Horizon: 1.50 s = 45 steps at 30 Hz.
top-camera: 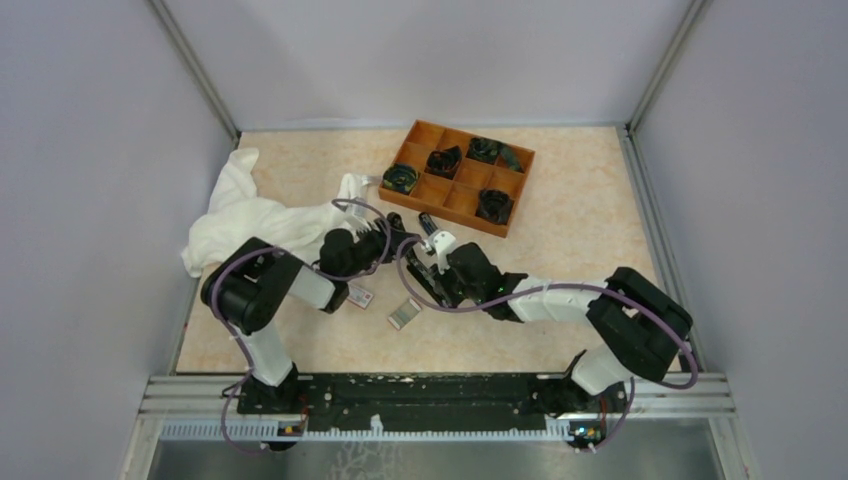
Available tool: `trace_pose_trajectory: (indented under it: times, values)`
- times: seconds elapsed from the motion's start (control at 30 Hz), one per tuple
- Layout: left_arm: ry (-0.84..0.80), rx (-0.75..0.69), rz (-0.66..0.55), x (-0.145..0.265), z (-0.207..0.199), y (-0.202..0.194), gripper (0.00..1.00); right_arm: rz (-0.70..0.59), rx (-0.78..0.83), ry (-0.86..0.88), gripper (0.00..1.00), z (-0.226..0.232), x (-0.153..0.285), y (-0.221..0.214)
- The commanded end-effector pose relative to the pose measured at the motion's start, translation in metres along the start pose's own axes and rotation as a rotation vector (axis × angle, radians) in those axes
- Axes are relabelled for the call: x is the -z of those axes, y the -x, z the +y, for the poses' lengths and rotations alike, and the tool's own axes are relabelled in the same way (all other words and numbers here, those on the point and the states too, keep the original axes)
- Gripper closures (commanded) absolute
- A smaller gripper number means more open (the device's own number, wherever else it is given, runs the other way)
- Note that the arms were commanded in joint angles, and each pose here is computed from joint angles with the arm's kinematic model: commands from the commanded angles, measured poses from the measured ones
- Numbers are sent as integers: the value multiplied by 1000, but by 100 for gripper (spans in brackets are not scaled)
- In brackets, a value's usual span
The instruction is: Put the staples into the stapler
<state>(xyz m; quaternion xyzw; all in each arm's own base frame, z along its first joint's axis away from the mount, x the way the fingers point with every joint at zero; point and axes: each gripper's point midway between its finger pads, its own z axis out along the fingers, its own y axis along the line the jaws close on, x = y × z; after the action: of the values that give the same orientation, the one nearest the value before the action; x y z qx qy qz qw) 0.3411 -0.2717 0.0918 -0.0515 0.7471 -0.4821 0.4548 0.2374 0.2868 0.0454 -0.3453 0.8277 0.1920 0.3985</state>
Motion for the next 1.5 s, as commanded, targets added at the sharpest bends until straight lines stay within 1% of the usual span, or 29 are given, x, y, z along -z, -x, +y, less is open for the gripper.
trace_pose_trajectory:
  times: [0.0,0.2,0.33,0.6,0.77,0.87,0.97,1.2,1.27,1.47]
  values:
    - [-68,-122,-45,5,-25,8,42,-51,19,63,92,16,-5,8]
    - [-3,-263,-40,14,-25,2,39,-147,18,43,92,13,-7,22]
    - [42,-333,-33,20,-24,-4,34,-235,23,31,92,10,-9,34]
    - [79,-439,5,25,-26,-20,23,-313,70,64,92,16,-20,42]
    - [73,-422,11,30,-27,-23,18,-333,76,83,92,19,-22,43]
    - [36,-399,30,31,-36,-29,14,-337,79,82,91,19,-23,42]
    - [-20,-366,60,31,-50,-39,13,-333,79,80,91,18,-25,40]
    - [-65,-315,76,38,-62,-45,9,-329,84,79,91,18,-27,37]
    - [-72,-312,92,39,-63,-49,8,-303,84,76,91,17,-34,26]
    - [-51,-337,163,37,-52,-70,3,-295,88,80,91,18,-39,22]
